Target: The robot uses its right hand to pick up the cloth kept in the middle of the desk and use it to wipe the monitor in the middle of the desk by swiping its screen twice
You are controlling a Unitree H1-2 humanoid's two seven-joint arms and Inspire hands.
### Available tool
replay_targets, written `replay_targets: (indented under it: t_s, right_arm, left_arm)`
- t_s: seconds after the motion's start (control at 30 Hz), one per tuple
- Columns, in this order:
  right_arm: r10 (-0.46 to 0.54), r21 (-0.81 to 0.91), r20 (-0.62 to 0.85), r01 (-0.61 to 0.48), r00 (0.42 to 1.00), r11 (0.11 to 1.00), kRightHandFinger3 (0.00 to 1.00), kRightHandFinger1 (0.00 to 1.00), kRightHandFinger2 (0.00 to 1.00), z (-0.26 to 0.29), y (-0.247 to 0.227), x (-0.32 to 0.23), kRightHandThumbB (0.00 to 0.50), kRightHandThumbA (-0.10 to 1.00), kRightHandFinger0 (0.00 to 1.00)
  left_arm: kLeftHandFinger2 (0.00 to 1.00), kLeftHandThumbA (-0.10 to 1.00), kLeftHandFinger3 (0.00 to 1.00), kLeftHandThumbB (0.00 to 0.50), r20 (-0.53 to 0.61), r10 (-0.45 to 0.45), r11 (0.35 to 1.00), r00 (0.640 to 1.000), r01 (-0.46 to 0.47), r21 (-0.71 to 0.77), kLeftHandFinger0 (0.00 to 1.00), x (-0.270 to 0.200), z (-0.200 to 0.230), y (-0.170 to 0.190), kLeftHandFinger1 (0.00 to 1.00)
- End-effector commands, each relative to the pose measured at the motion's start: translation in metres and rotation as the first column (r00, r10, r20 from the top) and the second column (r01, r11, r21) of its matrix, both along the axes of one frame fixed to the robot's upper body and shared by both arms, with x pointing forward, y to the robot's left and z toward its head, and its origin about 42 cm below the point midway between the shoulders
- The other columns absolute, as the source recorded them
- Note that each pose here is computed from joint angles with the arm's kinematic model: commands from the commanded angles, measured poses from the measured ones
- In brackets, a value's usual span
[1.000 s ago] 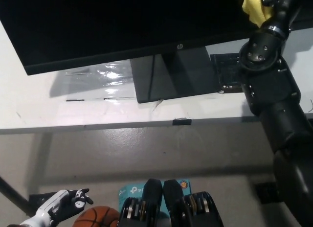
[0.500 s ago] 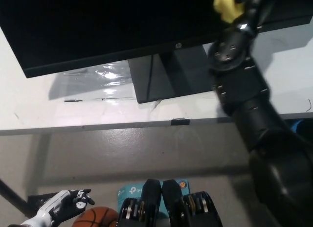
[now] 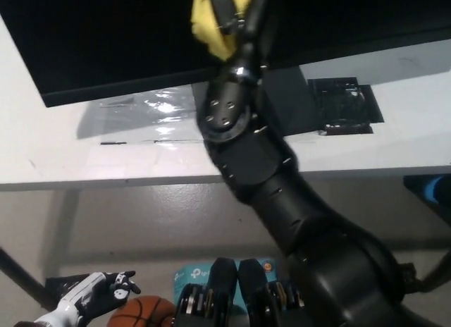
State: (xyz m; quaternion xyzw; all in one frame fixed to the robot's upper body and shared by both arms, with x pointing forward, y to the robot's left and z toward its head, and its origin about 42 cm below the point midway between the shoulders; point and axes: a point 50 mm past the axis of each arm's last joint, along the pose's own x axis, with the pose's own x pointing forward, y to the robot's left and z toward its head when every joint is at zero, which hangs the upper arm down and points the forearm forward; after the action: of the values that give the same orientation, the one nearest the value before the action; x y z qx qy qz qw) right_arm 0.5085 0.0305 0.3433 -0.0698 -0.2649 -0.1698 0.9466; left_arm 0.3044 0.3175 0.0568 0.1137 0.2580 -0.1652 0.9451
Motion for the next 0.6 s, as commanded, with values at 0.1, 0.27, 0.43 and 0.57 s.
replay_targets:
  t_s: [0.1,0.27,0.43,0.57]
  right_arm:
    - [0.077,-0.116,0.168,-0.058,0.983,0.992,0.27,0.00,0.05,0.047,0.023,-0.006,0.037,-0.10,0.00]
    - [0.054,-0.168,0.186,-0.022,0.981,0.986,0.19,0.00,0.04,0.044,0.003,0.003,0.000,-0.10,0.00]
    - [0.034,-0.196,0.196,0.005,0.980,0.981,0.21,0.00,0.07,0.043,-0.028,0.016,0.000,-0.10,0.00]
    - [-0.037,-0.245,0.204,0.088,0.978,0.966,0.31,0.00,0.04,0.042,-0.081,0.033,0.001,-0.10,0.00]
  left_arm:
    - [1.00,0.01,1.00,0.181,0.032,-0.025,1.000,0.999,0.025,-0.004,1.00,0.007,0.012,0.000,1.00]
    - [1.00,-0.02,1.00,0.138,0.030,-0.030,0.999,0.999,0.031,-0.013,1.00,0.004,0.007,0.002,1.00]
    - [1.00,-0.06,1.00,0.104,0.025,-0.026,1.000,0.999,0.026,-0.007,1.00,0.002,0.005,0.001,1.00]
    - [1.00,-0.07,1.00,0.115,0.021,-0.014,1.000,1.000,0.014,-0.002,1.00,0.000,0.004,0.001,1.00]
